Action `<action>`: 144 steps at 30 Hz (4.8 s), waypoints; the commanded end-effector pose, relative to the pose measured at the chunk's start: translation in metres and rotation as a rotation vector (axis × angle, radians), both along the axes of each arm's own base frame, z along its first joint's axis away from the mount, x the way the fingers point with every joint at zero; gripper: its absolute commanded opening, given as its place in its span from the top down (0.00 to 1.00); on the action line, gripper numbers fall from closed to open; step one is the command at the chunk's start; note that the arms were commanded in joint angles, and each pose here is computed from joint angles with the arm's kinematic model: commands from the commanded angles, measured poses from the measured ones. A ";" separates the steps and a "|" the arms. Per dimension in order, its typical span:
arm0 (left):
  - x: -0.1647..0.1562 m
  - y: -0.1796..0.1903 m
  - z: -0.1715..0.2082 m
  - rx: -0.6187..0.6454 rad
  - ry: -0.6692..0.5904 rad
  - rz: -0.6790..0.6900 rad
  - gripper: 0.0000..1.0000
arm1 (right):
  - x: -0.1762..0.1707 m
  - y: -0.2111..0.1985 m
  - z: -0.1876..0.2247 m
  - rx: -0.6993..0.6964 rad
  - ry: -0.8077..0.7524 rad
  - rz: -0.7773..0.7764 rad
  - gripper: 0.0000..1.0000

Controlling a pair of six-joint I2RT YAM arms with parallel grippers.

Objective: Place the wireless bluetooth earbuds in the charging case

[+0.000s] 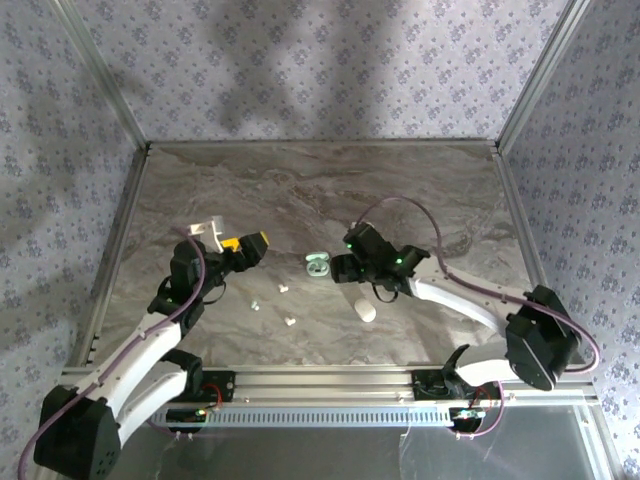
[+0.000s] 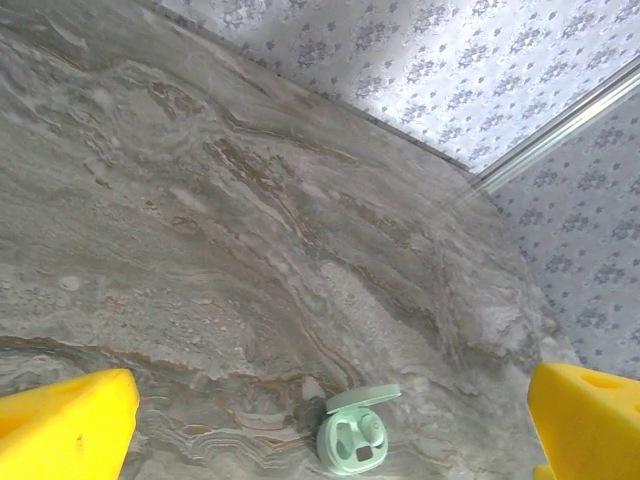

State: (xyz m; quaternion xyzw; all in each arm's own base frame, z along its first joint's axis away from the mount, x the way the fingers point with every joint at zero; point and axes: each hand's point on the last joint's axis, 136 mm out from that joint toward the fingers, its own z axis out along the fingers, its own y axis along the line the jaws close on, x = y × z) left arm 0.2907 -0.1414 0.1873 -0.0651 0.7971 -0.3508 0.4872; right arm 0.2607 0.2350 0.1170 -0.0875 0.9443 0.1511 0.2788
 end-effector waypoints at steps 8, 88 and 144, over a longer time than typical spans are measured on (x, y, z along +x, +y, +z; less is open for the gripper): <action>0.010 0.003 -0.013 0.096 0.062 0.021 0.00 | -0.006 0.017 -0.001 0.224 0.043 0.074 0.20; -0.104 -0.035 -0.139 0.051 0.915 -0.320 0.00 | 0.024 -0.039 -0.016 0.194 -0.139 0.102 0.12; -0.083 -0.003 -0.164 0.370 0.928 -0.234 0.78 | 0.022 -0.040 -0.017 0.191 -0.149 0.110 0.35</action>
